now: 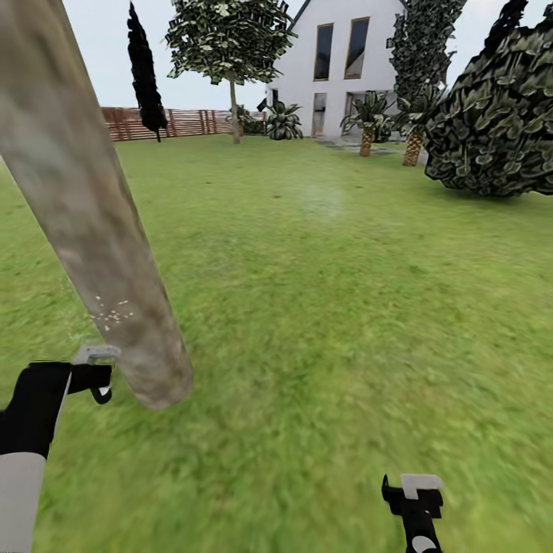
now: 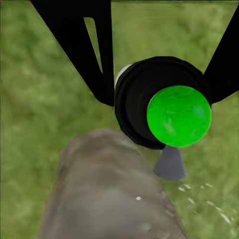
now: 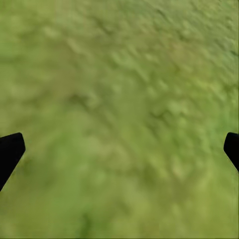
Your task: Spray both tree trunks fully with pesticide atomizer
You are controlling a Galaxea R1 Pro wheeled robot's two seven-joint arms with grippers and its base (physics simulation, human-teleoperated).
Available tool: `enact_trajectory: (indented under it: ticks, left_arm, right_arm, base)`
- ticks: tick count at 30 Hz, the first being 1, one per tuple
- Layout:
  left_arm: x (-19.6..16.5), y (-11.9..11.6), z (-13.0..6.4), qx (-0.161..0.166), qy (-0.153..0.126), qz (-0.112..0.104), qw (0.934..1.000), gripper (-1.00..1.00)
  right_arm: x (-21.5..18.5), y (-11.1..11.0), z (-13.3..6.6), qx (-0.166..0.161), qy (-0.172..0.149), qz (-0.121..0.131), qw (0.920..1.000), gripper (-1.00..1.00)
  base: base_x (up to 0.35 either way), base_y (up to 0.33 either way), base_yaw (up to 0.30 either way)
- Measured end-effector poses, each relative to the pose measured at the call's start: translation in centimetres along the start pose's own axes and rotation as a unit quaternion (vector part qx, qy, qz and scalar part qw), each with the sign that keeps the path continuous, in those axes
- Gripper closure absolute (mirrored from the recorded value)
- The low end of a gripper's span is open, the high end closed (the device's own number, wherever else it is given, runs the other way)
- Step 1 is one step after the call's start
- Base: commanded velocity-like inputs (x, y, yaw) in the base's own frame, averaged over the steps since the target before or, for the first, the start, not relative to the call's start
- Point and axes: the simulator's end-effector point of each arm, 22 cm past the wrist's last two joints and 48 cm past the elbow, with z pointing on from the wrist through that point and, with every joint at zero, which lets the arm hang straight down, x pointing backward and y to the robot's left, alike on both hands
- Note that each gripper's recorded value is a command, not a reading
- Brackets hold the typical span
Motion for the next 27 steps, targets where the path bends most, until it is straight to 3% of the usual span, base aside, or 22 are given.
enact_trajectory:
  ticks: [3, 7, 11, 12, 15, 19, 23, 27]
  left_arm:
    - [-0.8, -0.3, 0.3, 0.004, -0.026, 0.008, 0.9996, 1.00]
    - [-0.9, -0.8, 0.4, 0.008, -0.030, 0.009, 0.9995, 1.00]
    - [1.2, -0.7, 0.9, 0.006, -0.016, 0.013, 0.9998, 1.00]
    - [2.9, -0.7, 1.6, 0.008, -0.002, 0.015, 0.9999, 1.00]
    - [6.1, -0.2, 3.7, -0.005, 0.002, 0.025, 0.9997, 1.00]
    - [8.1, 0.1, 4.8, -0.016, 0.009, 0.019, 0.9997, 1.00]
    - [8.1, -0.3, 4.9, -0.009, 0.005, 0.009, 0.9999, 1.00]
    - [7.9, -0.9, 5.5, -0.011, -0.021, 0.020, 0.9995, 1.00]
  right_arm:
    - [0.0, 0.0, 0.0, 0.000, 0.000, 0.000, 1.0000, -1.00]
    - [0.0, 0.0, 0.0, 0.000, 0.000, 0.000, 1.0000, -1.00]
    - [0.0, 0.0, 0.0, 0.000, 0.000, 0.000, 1.0000, -1.00]
    - [0.0, 0.0, 0.0, 0.000, 0.000, 0.000, 1.0000, -1.00]
    - [0.1, 0.0, 0.0, 0.000, 0.000, 0.000, 1.0000, -1.00]
    - [0.0, 0.0, 0.0, 0.000, 0.000, 0.000, 1.0000, -1.00]
    - [0.0, 0.0, 0.0, 0.000, 0.000, 0.000, 1.0000, -1.00]
    - [0.0, -0.1, 0.0, 0.000, 0.000, 0.000, 1.0000, -1.00]
  base:
    - [0.265, -0.151, 0.136]
    - [-0.099, -0.214, 0.012]
    - [-0.260, -0.191, 0.000]
    - [-0.203, -0.136, 0.007]
    - [-0.087, -0.039, 0.183]
    - [0.000, -0.004, 0.271]
    - [0.211, -0.103, 0.089]
    - [0.278, -0.159, 0.002]
